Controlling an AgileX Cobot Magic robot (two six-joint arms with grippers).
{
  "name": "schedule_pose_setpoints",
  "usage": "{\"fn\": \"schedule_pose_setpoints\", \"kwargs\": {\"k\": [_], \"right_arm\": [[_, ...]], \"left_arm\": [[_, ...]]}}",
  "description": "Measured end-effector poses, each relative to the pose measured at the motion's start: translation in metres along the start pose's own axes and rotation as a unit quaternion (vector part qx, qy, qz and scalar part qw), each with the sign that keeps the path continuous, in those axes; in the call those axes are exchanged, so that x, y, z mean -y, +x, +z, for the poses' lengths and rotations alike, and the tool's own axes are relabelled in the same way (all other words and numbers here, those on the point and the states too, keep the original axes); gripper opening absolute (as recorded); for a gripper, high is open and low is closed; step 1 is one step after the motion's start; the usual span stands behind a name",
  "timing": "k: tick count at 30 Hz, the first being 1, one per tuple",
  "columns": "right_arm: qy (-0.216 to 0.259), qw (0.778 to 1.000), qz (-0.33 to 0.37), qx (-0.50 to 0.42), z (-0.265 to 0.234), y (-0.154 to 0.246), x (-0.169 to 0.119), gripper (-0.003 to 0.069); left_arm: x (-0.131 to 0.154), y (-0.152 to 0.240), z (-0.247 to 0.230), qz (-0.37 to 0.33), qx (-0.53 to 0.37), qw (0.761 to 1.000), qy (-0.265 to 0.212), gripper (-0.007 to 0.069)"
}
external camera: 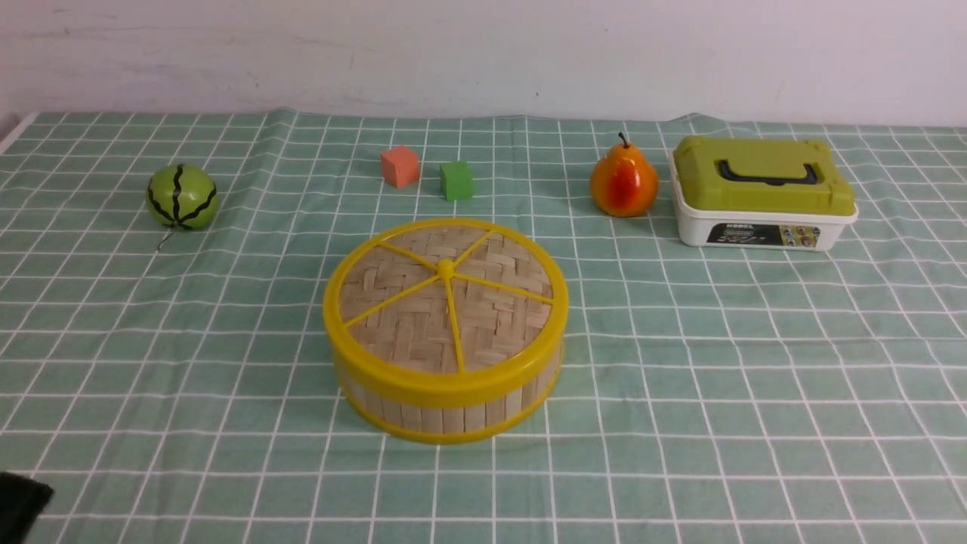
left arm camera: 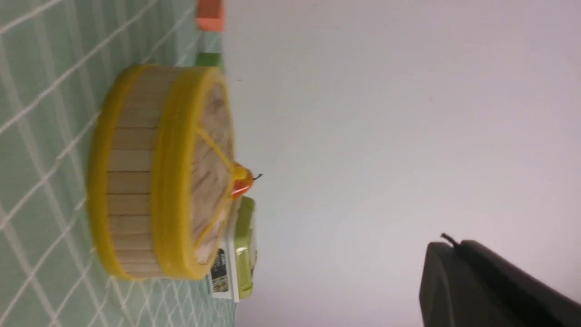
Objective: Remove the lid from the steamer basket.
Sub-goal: Use the left arm to lift the lid of the steamer
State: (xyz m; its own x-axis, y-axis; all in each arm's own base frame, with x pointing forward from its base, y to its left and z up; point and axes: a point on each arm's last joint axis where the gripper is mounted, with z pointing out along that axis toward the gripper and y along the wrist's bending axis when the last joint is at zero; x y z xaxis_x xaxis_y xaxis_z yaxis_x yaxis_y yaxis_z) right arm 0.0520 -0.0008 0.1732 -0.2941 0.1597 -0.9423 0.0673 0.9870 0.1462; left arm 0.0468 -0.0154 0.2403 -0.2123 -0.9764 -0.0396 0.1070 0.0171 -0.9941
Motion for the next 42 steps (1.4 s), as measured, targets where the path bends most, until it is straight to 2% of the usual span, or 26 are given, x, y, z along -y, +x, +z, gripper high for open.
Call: {"fn": "schedule_pose_setpoints", "kwargs": {"k": [1,4,7,9,10,11,12,13,15,16,17,18,21,27,28,31,37,42], "right_arm": [[0.000,1.000,0.000,0.000,0.000,0.000,0.000,0.0240],[0.000,1.000,0.000,0.000,0.000,0.000,0.000,0.0240],[0.000,1.000,0.000,0.000,0.000,0.000,0.000,0.0240],[0.000,1.000,0.000,0.000,0.000,0.000,0.000,0.0240],[0.000,1.000,0.000,0.000,0.000,0.000,0.000,0.0240],[0.000,1.000,0.000,0.000,0.000,0.000,0.000,0.0240],[0.000,1.000,0.000,0.000,0.000,0.000,0.000,0.0240],[0.000,1.000,0.000,0.000,0.000,0.000,0.000,0.0240],[0.000,1.000,0.000,0.000,0.000,0.000,0.000,0.0240],[0.000,1.000,0.000,0.000,0.000,0.000,0.000,0.0240],[0.000,1.000,0.000,0.000,0.000,0.000,0.000,0.0240],[0.000,1.000,0.000,0.000,0.000,0.000,0.000,0.0240],[0.000,1.000,0.000,0.000,0.000,0.000,0.000,0.0240],[0.000,1.000,0.000,0.000,0.000,0.000,0.000,0.0240],[0.000,1.000,0.000,0.000,0.000,0.000,0.000,0.0240],[0.000,1.000,0.000,0.000,0.000,0.000,0.000,0.0240],[0.000,1.000,0.000,0.000,0.000,0.000,0.000,0.0240],[0.000,1.000,0.000,0.000,0.000,0.000,0.000,0.0240]], "left_arm": [[0.005,0.000,-0.001,0.005,-0.001,1.000,0.006,-0.0013],[0.036,0.003,-0.002,0.090,-0.019,0.996,0.021,-0.0013],[0.050,0.008,0.013,0.168,-0.071,0.982,-0.037,-0.0013],[0.045,0.013,0.036,0.211,-0.146,0.958,-0.130,-0.0013],[0.038,0.016,0.048,0.226,-0.193,0.937,-0.183,-0.0013],[0.039,0.017,0.048,0.226,-0.198,0.936,-0.184,-0.0013],[0.033,0.017,0.059,0.241,-0.232,0.915,-0.225,-0.0013],[0.027,0.018,0.074,0.266,-0.285,0.880,-0.270,-0.0013],[0.030,0.017,0.104,0.297,-0.351,0.833,-0.306,-0.0013],[0.028,0.017,0.114,0.299,-0.374,0.818,-0.318,-0.0013],[0.032,0.017,0.119,0.303,-0.377,0.816,-0.316,-0.0013],[0.034,0.016,0.147,0.300,-0.418,0.790,-0.333,-0.0013],[0.041,0.012,0.197,0.296,-0.460,0.763,-0.345,-0.0013],[0.045,0.020,0.271,0.320,-0.491,0.725,-0.363,-0.0013],[0.045,0.029,0.292,0.347,-0.505,0.696,-0.376,-0.0013],[0.044,0.044,0.323,0.382,-0.510,0.665,-0.389,-0.0013],[0.049,0.072,0.383,0.461,-0.474,0.653,-0.369,-0.0013],[0.043,0.091,0.396,0.487,-0.476,0.638,-0.360,-0.0013]]}}
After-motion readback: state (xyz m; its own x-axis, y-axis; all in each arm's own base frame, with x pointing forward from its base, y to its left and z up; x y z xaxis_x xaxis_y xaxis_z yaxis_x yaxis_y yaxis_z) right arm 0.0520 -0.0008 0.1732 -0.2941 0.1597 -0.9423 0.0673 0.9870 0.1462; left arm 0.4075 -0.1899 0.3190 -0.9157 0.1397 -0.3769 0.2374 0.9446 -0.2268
